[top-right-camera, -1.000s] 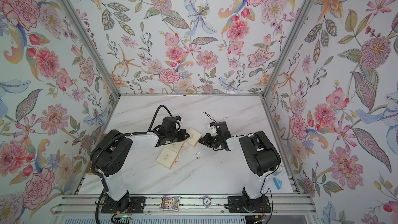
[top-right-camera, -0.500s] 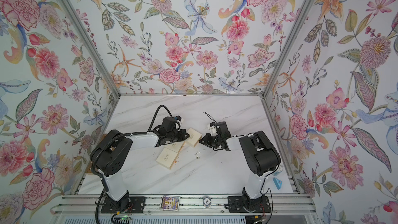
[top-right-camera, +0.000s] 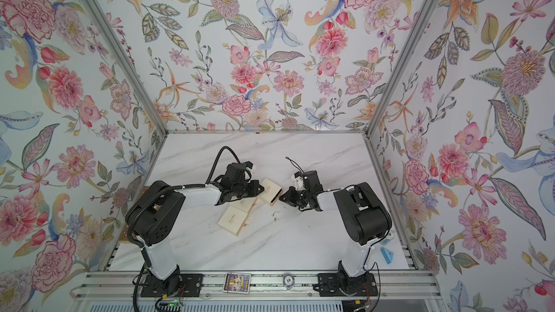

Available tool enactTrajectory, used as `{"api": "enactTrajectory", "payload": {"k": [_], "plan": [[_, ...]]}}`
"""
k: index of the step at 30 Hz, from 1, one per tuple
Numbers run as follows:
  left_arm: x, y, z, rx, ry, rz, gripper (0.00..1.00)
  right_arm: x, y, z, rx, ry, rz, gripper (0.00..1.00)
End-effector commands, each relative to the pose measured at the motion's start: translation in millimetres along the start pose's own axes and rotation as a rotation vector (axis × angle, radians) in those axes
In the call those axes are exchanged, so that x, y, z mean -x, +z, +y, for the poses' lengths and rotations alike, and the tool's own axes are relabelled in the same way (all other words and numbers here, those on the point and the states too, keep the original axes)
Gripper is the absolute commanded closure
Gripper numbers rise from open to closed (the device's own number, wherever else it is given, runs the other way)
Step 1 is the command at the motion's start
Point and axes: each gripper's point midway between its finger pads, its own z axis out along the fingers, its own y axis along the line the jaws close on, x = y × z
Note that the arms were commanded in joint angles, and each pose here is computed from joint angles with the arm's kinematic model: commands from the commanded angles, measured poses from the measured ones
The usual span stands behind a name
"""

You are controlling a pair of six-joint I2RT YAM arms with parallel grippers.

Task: Take out the earrings from the drawer-style jewelry box
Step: Open the drawer in the jewelry box.

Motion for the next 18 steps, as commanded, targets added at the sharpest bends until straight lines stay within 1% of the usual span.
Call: {"api": "enactTrajectory", "payload": {"k": [1,18], "plan": [[-19,-1,15,0.058,-0.021,0.046,1.00,-1,-7,-2,-0.002,-0.002,-0.013,1.00],[-24,2,18,0.053,-0.032,0.053,1.00,-8,-28,-16,-0.051,0.016,-0.039,1.00]]}}
